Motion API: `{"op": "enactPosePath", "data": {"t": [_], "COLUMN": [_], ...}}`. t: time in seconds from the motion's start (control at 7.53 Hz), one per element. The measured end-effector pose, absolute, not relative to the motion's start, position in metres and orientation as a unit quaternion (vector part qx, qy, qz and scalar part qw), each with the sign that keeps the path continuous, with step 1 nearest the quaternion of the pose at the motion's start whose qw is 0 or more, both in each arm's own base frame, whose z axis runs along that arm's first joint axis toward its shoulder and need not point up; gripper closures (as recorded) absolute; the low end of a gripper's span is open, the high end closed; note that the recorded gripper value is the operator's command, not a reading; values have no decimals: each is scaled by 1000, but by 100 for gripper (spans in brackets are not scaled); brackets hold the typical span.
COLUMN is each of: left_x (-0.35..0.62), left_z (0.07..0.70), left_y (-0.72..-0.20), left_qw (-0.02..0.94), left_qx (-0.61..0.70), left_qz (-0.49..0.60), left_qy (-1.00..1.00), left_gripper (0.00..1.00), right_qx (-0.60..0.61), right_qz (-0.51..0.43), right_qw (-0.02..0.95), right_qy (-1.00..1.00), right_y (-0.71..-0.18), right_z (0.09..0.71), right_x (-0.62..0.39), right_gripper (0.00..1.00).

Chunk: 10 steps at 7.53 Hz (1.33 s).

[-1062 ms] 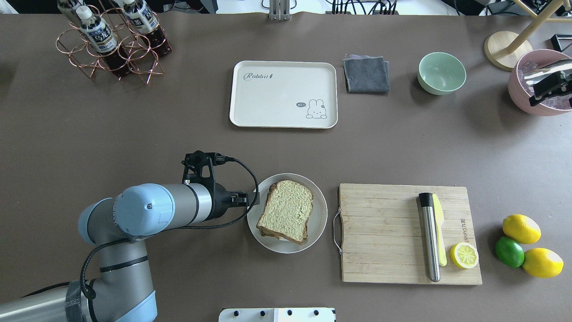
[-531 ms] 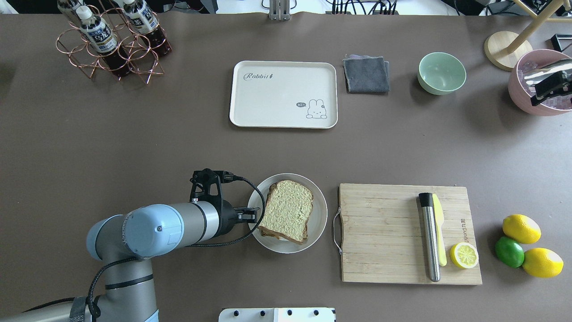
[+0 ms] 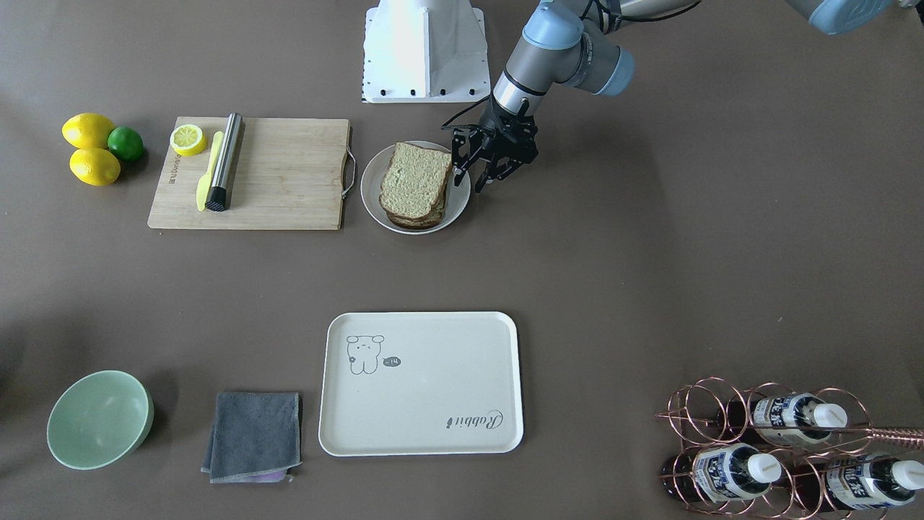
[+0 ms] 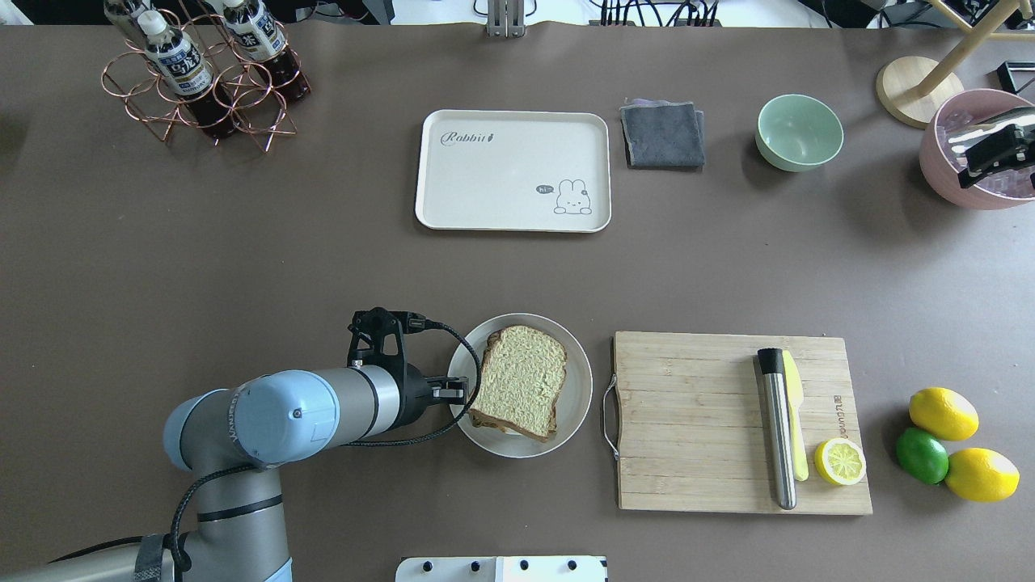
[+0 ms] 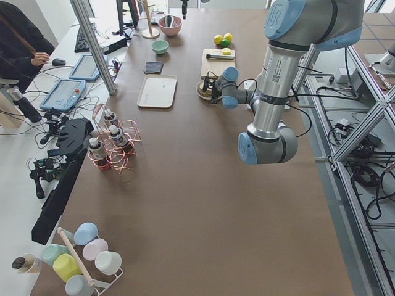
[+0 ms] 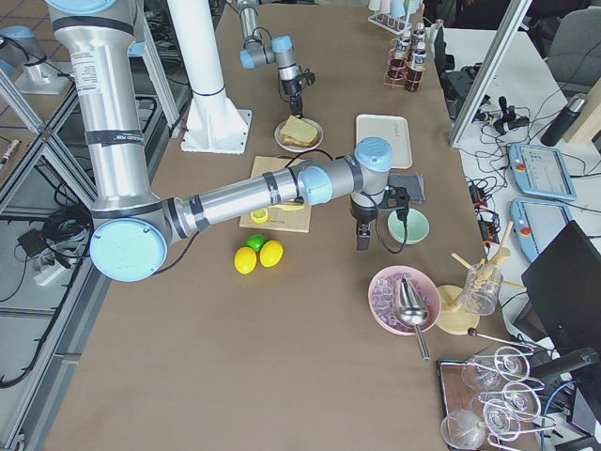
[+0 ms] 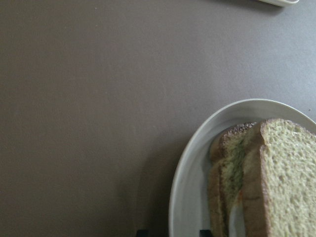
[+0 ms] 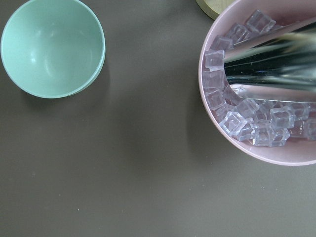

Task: Make sandwich and place on tray
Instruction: 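Grasp the rim of the white plate with the left gripper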

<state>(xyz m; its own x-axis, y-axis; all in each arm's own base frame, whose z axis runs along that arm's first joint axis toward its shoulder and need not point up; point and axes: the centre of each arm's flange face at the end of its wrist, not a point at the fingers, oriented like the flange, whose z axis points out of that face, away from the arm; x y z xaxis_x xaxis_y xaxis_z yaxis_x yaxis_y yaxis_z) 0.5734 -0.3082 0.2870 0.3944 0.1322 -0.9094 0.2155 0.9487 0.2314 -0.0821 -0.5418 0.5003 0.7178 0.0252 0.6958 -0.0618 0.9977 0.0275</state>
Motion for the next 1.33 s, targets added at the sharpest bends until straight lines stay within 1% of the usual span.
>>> {"op": "enactPosePath", "data": {"t": [0.13,0.27,0.4,0.53,1.06,1.33], "left_x": [575,575,576,576,579,575], "left_z": [289,290,289,288,280,272], "left_y": [-309,-309,-309,-309,-308,-315], "left_qw": [821,821,821,820,817,813], "left_qx": [158,158,159,158,157,160], "left_qz": [-25,-25,-25,-25,-25,-31], "left_qy": [548,548,548,549,554,559], "left_gripper": [62,79,91,100,100,100], "right_qx": [24,24,24,25,24,25], "right_qz": [24,25,25,25,27,29], "right_qw": [926,926,926,926,926,926], "right_qy": [-375,-375,-375,-376,-375,-376], "right_y": [-543,-543,-543,-543,-543,-543], "right_z": [500,500,500,500,501,500], "right_x": [-82,-82,-82,-81,-79,-78], "right_gripper": [1,1,1,1,1,1]}}
